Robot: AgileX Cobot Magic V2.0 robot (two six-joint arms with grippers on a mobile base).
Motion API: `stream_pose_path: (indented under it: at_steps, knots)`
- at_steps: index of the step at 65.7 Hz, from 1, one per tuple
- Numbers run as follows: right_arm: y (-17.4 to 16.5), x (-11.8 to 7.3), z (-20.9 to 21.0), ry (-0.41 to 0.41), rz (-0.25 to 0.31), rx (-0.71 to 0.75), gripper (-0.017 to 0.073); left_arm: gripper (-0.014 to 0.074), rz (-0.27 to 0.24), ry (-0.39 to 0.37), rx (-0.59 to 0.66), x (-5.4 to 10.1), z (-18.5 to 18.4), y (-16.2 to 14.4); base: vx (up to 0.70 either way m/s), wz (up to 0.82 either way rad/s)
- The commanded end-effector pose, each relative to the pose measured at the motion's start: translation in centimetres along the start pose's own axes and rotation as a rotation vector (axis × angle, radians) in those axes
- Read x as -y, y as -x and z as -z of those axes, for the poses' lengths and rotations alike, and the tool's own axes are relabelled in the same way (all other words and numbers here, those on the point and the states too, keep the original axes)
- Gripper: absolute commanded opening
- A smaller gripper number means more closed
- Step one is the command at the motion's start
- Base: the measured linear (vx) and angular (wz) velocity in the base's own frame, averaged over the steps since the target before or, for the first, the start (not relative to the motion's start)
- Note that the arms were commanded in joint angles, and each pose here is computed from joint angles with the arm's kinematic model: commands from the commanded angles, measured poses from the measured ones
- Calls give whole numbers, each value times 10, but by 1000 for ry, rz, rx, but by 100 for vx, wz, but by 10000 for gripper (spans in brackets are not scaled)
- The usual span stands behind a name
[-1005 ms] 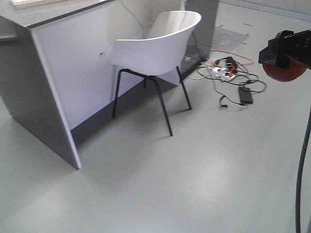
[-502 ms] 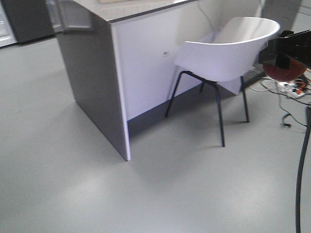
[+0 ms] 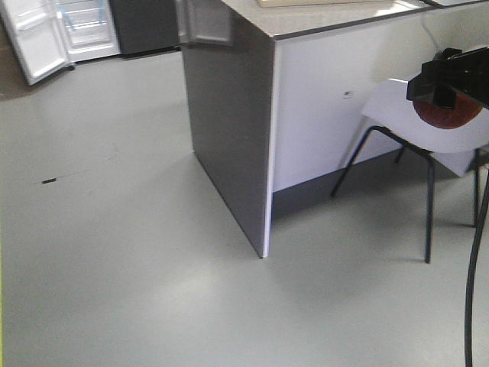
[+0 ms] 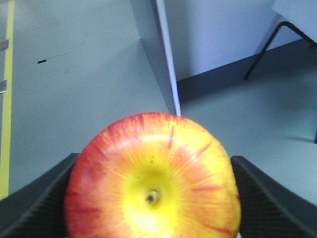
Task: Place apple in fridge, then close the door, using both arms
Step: 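Drive away from the counter holding the apple in the right gripper, then drive toward the open white refrigerator carrying the apple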
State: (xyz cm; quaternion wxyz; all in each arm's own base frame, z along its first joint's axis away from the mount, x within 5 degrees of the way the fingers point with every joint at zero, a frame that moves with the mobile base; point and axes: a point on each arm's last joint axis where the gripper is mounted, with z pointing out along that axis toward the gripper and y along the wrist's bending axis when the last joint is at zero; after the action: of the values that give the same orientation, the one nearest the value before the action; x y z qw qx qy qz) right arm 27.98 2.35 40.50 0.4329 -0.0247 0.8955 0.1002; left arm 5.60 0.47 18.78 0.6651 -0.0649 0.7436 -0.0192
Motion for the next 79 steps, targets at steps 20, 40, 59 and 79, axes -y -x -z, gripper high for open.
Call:
stream_pose_path:
  at_steps: [20, 40, 59, 79]
  knots:
    - [15, -3, 19, 1, 13, 131, 150, -7, 10, -23, 66, 2, 0, 2, 10, 40]
    - [15, -3, 19, 1, 13, 131, 150, -7, 10, -23, 66, 2, 0, 2, 14, 53]
    - [15, -3, 19, 1, 13, 131, 150, -7, 10, -23, 66, 2, 0, 2, 15, 53]
    - [15, -3, 19, 1, 13, 131, 150, -7, 10, -23, 66, 2, 0, 2, 16, 32]
